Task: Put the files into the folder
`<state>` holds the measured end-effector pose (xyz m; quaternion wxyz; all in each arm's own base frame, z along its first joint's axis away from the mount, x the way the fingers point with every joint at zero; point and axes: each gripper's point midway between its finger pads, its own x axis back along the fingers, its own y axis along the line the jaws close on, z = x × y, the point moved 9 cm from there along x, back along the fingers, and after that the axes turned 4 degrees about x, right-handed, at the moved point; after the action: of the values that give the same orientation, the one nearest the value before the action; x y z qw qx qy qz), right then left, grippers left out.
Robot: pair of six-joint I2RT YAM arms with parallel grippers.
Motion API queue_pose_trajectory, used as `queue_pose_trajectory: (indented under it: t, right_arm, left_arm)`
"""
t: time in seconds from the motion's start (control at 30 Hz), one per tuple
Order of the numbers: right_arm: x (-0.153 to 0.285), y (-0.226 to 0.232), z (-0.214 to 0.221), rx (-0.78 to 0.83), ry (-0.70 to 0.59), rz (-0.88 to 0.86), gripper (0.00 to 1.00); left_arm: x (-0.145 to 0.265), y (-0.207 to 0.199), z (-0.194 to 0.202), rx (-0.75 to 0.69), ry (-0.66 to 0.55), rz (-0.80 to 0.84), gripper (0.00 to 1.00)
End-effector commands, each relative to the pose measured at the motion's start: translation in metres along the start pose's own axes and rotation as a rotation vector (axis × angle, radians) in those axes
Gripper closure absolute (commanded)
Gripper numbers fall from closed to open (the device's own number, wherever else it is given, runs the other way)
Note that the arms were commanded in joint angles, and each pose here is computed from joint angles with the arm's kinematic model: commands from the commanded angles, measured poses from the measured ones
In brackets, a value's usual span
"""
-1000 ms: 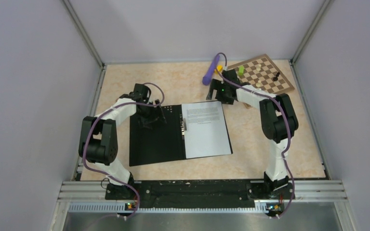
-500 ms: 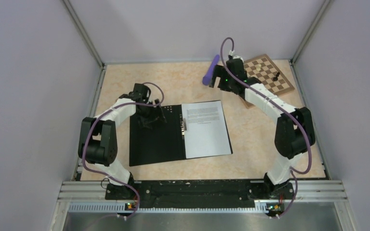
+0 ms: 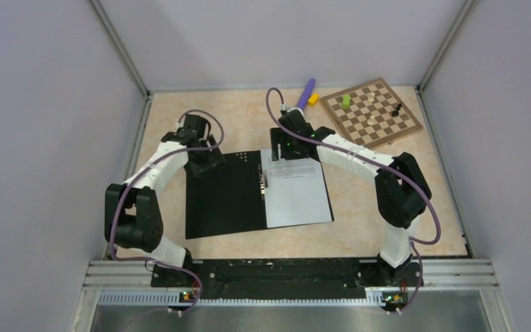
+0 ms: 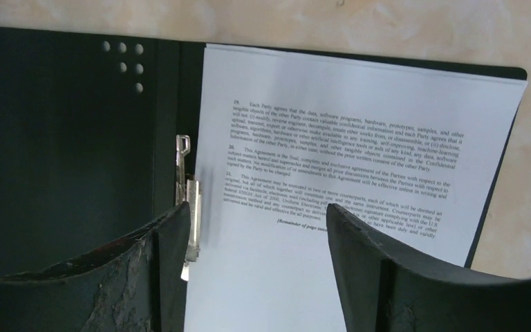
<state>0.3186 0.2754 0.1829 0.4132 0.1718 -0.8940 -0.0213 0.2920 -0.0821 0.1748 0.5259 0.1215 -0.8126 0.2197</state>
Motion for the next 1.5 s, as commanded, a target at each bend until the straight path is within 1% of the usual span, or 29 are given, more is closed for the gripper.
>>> queue_pose_trajectory:
  t: [0.0,0.1,0.13,0.23,0.33,0.4,0.5,0.57,0.63,0.7,0.83,0.93,1.03,1.1,1.17,1.23,1.33,1.47]
  right_arm:
    - [0.007,-0.005,0.002,-0.009,-0.005,0.052,0.25]
    - [0.016,-0.013,0.011,-0.014,-0.016,0.082,0.2]
    - [0.02,-0.016,0.012,-0.02,-0.028,0.092,0.2]
    - [0.033,-0.022,0.019,-0.038,-0.056,0.1,0.19]
    - [0.043,-0.03,0.027,-0.057,-0.066,0.103,0.17]
    - [0.051,-0.035,0.032,-0.063,-0.071,0.107,0.16]
    - [0.064,-0.049,0.039,-0.081,-0.083,0.14,0.15]
    - [0.074,-0.059,0.043,-0.112,-0.092,0.163,0.14]
    - [0.084,-0.07,0.045,-0.148,-0.113,0.17,0.13]
    - [0.094,-0.08,0.045,-0.172,-0.139,0.176,0.13]
    - [0.103,-0.083,0.038,-0.147,-0.157,0.184,0.12]
    - [0.101,-0.08,0.028,-0.127,-0.14,0.186,0.12]
    - [0.091,-0.072,0.019,-0.117,-0.113,0.167,0.14]
    - [0.083,-0.065,0.013,-0.134,-0.095,0.222,0.2]
    - [0.068,-0.054,0.008,-0.1,-0.06,0.288,0.2]
    - [0.054,-0.039,0.002,-0.05,-0.048,0.293,0.22]
    - [0.034,-0.026,-0.006,-0.091,-0.032,0.263,0.22]
    - [0.002,-0.016,-0.015,-0.092,0.043,0.193,0.3]
  left_arm:
    - [0.011,0.043,-0.008,0.102,-0.052,-0.083,0.16]
    - [0.013,0.069,-0.013,0.165,-0.061,-0.1,0.13]
    - [0.011,0.079,-0.013,0.208,-0.054,-0.113,0.12]
    - [-0.007,0.097,-0.003,0.311,-0.046,-0.125,0.07]
    - [-0.029,0.098,0.012,0.361,0.011,-0.045,0.04]
    - [-0.043,0.097,0.02,0.388,0.067,-0.019,0.03]
    - [-0.06,0.095,0.03,0.424,0.127,0.016,0.05]
    - [-0.066,0.088,0.043,0.448,0.145,0.095,0.07]
    - [-0.067,0.078,0.052,0.43,0.131,0.139,0.07]
    - [-0.064,0.073,0.056,0.407,0.125,0.134,0.07]
    - [-0.061,0.063,0.069,0.355,0.197,0.164,0.08]
    - [-0.051,0.055,0.076,0.305,0.204,0.16,0.08]
    - [-0.026,0.047,0.071,0.235,0.149,0.144,0.08]
    - [-0.008,0.04,0.06,0.18,0.092,0.148,0.08]
    - [0.004,0.034,0.047,0.143,0.047,0.155,0.08]
    - [0.009,0.025,0.035,0.104,0.005,0.149,0.08]
    - [0.006,0.012,0.022,0.084,0.014,0.17,0.08]
    - [-0.008,-0.004,0.013,0.081,0.075,0.217,0.09]
